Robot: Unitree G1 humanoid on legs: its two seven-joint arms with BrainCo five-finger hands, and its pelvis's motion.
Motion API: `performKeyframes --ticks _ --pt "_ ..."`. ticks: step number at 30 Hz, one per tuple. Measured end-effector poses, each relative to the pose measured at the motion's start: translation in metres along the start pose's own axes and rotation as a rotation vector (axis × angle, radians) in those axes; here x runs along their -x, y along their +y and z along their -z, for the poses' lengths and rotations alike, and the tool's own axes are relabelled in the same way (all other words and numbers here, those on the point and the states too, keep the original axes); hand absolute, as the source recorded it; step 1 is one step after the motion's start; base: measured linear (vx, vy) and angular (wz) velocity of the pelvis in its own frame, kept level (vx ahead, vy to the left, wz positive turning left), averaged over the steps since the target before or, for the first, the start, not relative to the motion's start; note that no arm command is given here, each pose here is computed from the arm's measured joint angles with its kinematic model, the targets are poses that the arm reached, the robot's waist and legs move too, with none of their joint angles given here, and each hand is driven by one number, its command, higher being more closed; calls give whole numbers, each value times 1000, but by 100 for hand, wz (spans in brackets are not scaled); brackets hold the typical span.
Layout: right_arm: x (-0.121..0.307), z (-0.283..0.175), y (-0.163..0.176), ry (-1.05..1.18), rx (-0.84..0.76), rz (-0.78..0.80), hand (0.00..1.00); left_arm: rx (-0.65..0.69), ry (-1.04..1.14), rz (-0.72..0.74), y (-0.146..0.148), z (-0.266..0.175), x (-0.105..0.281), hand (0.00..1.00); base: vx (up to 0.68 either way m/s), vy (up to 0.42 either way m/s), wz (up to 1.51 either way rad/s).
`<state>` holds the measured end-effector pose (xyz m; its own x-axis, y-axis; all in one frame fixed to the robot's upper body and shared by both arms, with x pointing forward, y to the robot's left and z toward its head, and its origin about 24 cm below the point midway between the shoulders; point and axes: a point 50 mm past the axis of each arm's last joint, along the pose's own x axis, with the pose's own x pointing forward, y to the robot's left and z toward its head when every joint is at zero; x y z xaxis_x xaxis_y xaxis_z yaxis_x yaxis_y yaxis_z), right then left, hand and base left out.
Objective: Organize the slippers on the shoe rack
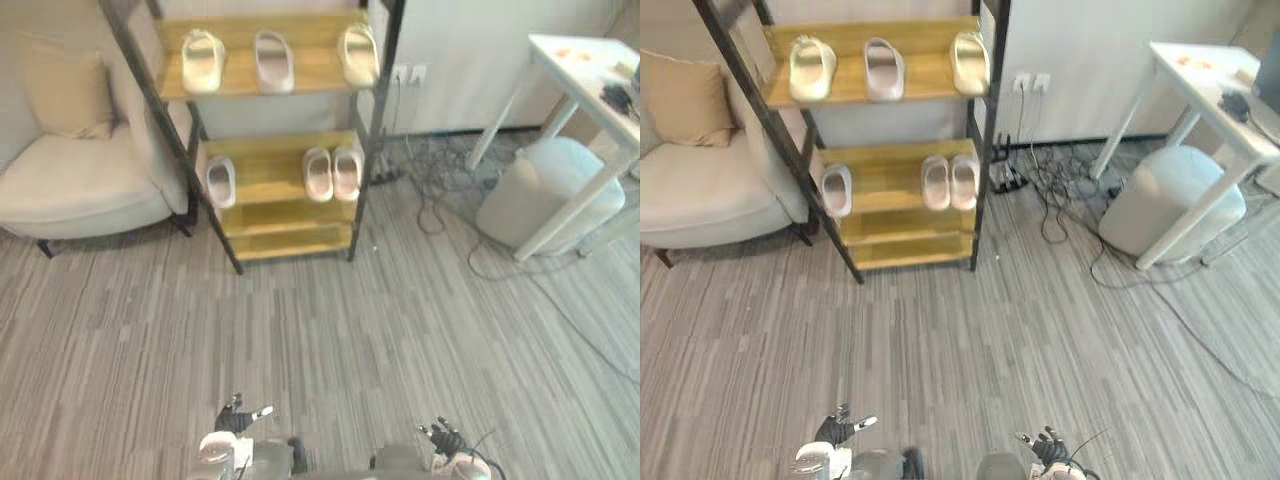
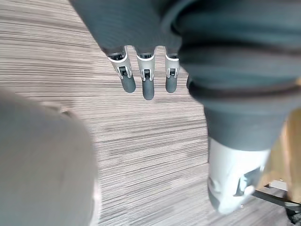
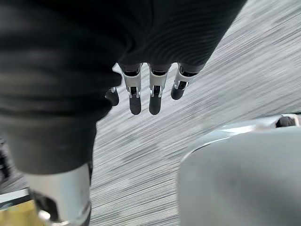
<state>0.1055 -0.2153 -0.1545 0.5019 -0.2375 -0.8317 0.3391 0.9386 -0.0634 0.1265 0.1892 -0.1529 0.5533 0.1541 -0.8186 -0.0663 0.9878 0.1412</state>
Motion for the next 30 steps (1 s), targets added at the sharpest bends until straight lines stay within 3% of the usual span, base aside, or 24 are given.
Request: performKeyframes --ticks 4,7,11,16,23,27,30 --pt "-1 -8 -5 -31 0 12 0 3 4 34 -10 1 0 0 448 -117 50" --pt "5 16 -8 46 -1 23 0 -26 4 31 -6 2 1 0 403 -237 62" --pt "5 17 -25 68 12 66 0 80 15 42 -23 3 2 0 417 -275 37" --pt "9 22 -27 66 8 72 0 133 -8 15 -18 1 3 0 324 -139 1" --pt "8 22 -26 65 -1 73 0 55 -24 37 -17 -5 1 0 338 143 -16" --pt "9 29 1 82 -33 18 0 -16 -28 0 6 -8 -2 0 281 177 -7" --pt "8 25 -2 74 -32 21 0 -47 -11 18 3 -4 -1 0 237 228 -13"
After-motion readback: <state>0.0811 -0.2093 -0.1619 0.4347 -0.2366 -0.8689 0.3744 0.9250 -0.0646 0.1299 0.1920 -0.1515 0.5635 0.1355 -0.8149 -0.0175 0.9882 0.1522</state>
